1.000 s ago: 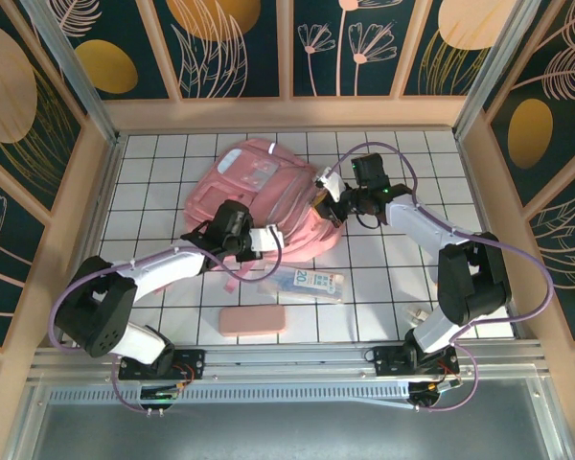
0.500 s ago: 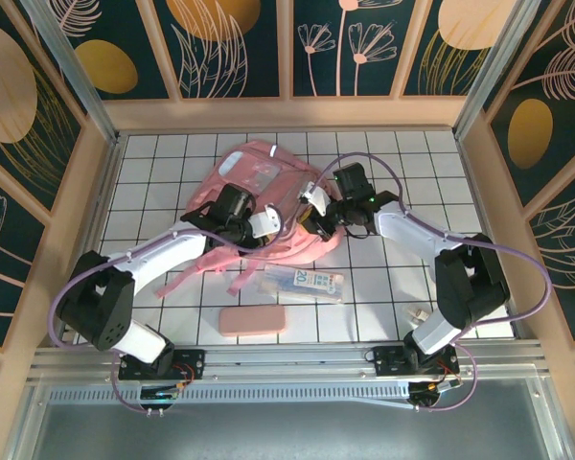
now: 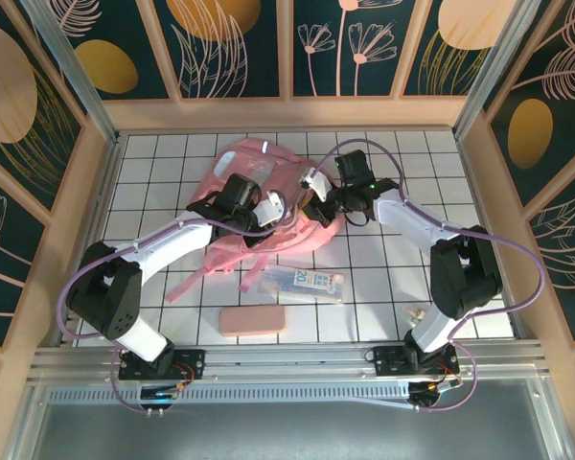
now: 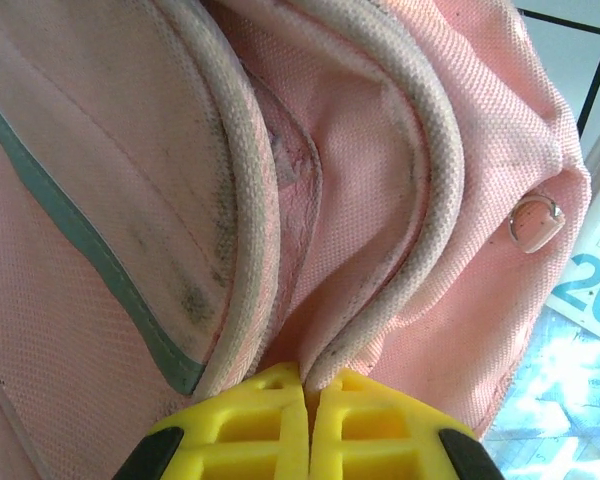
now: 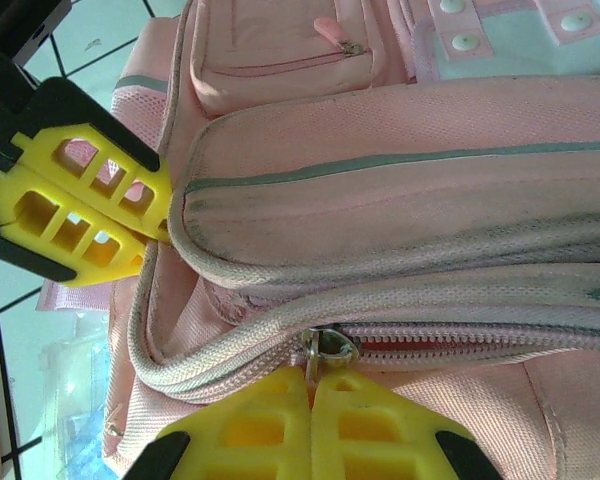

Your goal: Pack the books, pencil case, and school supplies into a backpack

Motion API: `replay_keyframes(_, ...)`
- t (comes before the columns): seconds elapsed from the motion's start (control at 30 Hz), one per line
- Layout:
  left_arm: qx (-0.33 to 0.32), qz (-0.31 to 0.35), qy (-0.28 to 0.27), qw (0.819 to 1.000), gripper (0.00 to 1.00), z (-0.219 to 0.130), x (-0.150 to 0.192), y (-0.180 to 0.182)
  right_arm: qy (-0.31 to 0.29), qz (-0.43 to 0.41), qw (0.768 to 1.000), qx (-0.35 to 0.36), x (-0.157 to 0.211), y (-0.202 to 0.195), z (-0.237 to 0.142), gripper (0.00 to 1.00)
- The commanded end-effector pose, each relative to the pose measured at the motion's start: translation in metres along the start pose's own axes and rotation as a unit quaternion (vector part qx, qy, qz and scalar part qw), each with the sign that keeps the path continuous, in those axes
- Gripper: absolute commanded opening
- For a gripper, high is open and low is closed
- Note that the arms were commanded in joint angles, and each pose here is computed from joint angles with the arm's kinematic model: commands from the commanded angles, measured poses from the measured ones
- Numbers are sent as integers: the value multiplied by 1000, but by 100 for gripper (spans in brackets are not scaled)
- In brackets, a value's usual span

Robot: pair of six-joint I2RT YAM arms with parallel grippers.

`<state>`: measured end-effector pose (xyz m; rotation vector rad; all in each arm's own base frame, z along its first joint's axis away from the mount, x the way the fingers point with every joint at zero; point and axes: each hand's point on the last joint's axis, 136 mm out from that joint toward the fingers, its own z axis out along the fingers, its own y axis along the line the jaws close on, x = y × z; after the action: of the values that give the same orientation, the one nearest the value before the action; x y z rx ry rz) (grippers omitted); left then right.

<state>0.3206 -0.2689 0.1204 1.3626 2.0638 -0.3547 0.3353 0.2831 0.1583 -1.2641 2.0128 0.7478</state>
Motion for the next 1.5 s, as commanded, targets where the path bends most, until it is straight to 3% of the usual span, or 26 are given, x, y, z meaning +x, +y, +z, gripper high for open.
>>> replay_keyframes(0.0, -45, 3, -125, 991, 0, -23, -61, 23, 3, -32, 999, -36, 0, 24, -9, 0)
replay_keyframes(0.1, -48, -12, -129, 990, 0, -27, -59, 28, 38, -57, 998, 18, 21, 10, -20, 0)
replay_keyframes(0.4, -61, -63, -135, 987, 0, -26, -69, 44, 104, -103, 989, 3, 35, 28, -14, 0)
replay_keyframes(0.7, 57, -147, -193, 968, 0, -21, -93, 15, 21, -13, 990, -138, -5, 87, 13, 0)
replay_keyframes(0.93, 126, -167, -221, 952, 0, -30, -109, -3, 52, 71, 991, -105, 5, 91, 65, 0)
replay_keyframes(1.07, 143, -171, -222, 949, 0, -33, -112, -7, -9, 93, 990, -109, -8, 99, 66, 1)
replay_keyframes(1.1, 140, -167, -221, 951, 0, -32, -111, -7, -25, 100, 988, -112, -12, 98, 59, 12)
replay_keyframes(1.2, 122, -154, -211, 957, 0, -31, -104, -3, -50, 113, 988, -88, -16, 79, 38, 30)
replay_keyframes(1.33, 109, -139, -214, 961, 0, -34, -100, 0, -74, 171, 982, 13, -15, 33, -2, 37)
replay_keyframes(1.37, 108, -132, -216, 961, 0, -35, -99, 0, -72, 183, 978, 77, -12, 16, -13, 60)
replay_keyframes(1.4, 106, -124, -218, 962, 0, -36, -99, -1, -66, 190, 970, 135, -9, 4, -23, 99)
replay_keyframes(1.47, 100, -109, -220, 964, 0, -37, -96, -1, -72, 216, 953, 200, -9, -10, -43, 99)
